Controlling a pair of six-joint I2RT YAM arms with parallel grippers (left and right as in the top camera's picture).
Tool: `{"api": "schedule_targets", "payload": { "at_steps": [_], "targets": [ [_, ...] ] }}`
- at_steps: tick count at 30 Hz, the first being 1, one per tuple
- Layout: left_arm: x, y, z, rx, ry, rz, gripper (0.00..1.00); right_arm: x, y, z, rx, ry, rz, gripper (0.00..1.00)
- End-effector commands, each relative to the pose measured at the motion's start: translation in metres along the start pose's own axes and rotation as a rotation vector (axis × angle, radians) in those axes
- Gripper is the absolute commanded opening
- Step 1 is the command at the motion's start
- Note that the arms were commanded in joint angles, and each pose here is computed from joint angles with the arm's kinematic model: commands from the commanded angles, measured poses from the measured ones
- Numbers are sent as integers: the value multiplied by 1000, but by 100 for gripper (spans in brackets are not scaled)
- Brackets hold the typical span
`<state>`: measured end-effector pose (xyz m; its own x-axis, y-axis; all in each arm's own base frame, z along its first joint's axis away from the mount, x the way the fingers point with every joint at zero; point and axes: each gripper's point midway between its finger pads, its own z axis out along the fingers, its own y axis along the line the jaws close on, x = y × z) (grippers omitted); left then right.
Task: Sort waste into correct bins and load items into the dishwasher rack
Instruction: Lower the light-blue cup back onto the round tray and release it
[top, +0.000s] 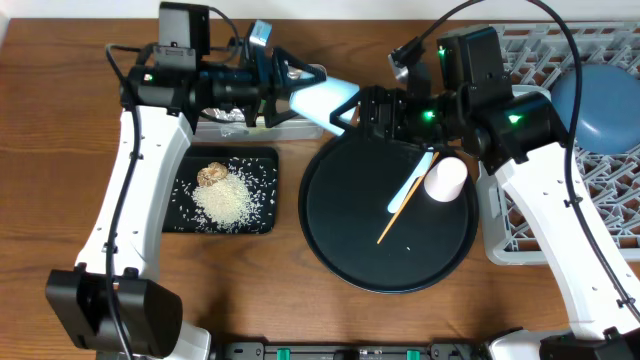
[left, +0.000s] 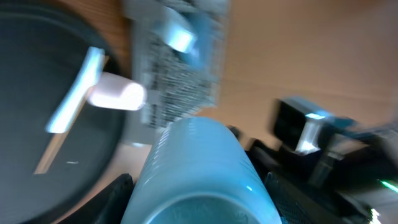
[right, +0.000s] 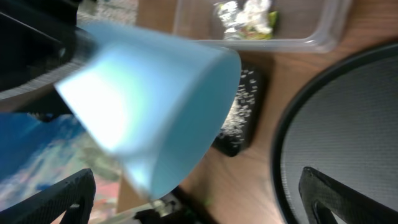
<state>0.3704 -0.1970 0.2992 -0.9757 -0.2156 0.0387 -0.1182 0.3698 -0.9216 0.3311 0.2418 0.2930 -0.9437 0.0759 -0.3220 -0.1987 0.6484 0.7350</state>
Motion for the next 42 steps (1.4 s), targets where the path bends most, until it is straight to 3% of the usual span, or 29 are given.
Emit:
{"api": "schedule_targets", "payload": {
  "at_steps": [1,13,21,28,38,39,42],
  "targets": [
    [-14,30,1,-211,-120,111,30,-7,-6,-17,57,-62,-69,99],
    [29,79,48,-679,-106,282,30,-17,-74,-124,364,-313,91,99],
    [44,123,95,-883,-70,382,30,0,-114,-154,460,-298,216,99],
    [38,172,134,-929,-12,364,30,6,-115,-154,470,-272,208,99],
    [44,199,159,-960,41,367,31,5,-116,-154,475,-271,192,99],
    [45,199,160,-959,44,371,31,5,-116,-154,476,-270,193,99],
    [52,195,163,-956,55,385,53,5,-118,-153,476,-266,196,99]
  ]
}}
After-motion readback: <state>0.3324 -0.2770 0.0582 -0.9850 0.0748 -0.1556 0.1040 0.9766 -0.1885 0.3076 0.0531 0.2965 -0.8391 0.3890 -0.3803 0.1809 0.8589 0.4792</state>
